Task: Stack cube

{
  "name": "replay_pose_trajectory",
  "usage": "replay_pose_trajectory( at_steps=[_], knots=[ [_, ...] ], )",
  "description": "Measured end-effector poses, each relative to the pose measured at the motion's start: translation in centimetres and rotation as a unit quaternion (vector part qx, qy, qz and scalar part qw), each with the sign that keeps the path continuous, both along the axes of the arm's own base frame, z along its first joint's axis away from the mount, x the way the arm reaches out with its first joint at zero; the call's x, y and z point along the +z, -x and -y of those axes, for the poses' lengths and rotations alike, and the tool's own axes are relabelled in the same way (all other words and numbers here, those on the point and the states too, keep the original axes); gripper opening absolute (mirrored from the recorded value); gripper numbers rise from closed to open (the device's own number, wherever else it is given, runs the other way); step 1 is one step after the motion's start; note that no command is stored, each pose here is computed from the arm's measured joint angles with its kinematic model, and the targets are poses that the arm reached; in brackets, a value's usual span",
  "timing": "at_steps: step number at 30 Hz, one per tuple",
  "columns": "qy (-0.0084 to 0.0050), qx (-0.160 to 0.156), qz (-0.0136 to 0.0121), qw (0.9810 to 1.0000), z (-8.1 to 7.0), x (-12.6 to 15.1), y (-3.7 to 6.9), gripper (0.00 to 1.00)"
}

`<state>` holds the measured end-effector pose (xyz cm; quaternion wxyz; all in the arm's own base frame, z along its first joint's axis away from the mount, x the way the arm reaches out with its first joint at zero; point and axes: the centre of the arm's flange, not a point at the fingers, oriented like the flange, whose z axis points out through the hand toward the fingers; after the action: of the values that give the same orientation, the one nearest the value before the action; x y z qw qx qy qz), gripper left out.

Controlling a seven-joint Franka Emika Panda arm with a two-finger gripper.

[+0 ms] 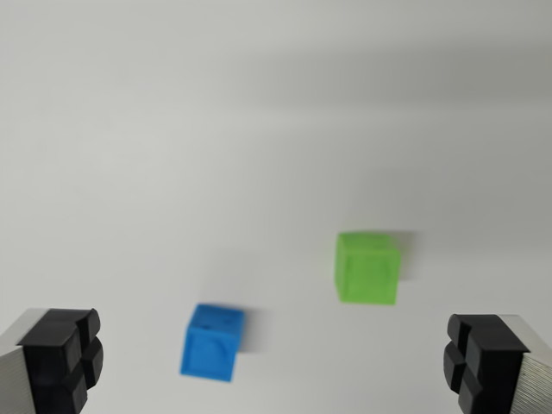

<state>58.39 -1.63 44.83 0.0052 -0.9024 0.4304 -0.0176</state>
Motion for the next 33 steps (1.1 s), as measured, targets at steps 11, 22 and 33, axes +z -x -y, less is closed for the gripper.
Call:
replay_pose_trajectory(
  at_steps=[11,22,33],
  knots=[
    [0.0,-0.001,-0.0022,1.0,0.3,-1.2,0.5,1.0],
    [0.0002,-0.001,-0.004,1.0,1.0,-3.1,1.5,1.0],
    [0.0002,-0.001,-0.0069,1.0,1.9,-5.6,2.8,1.0]
  ],
)
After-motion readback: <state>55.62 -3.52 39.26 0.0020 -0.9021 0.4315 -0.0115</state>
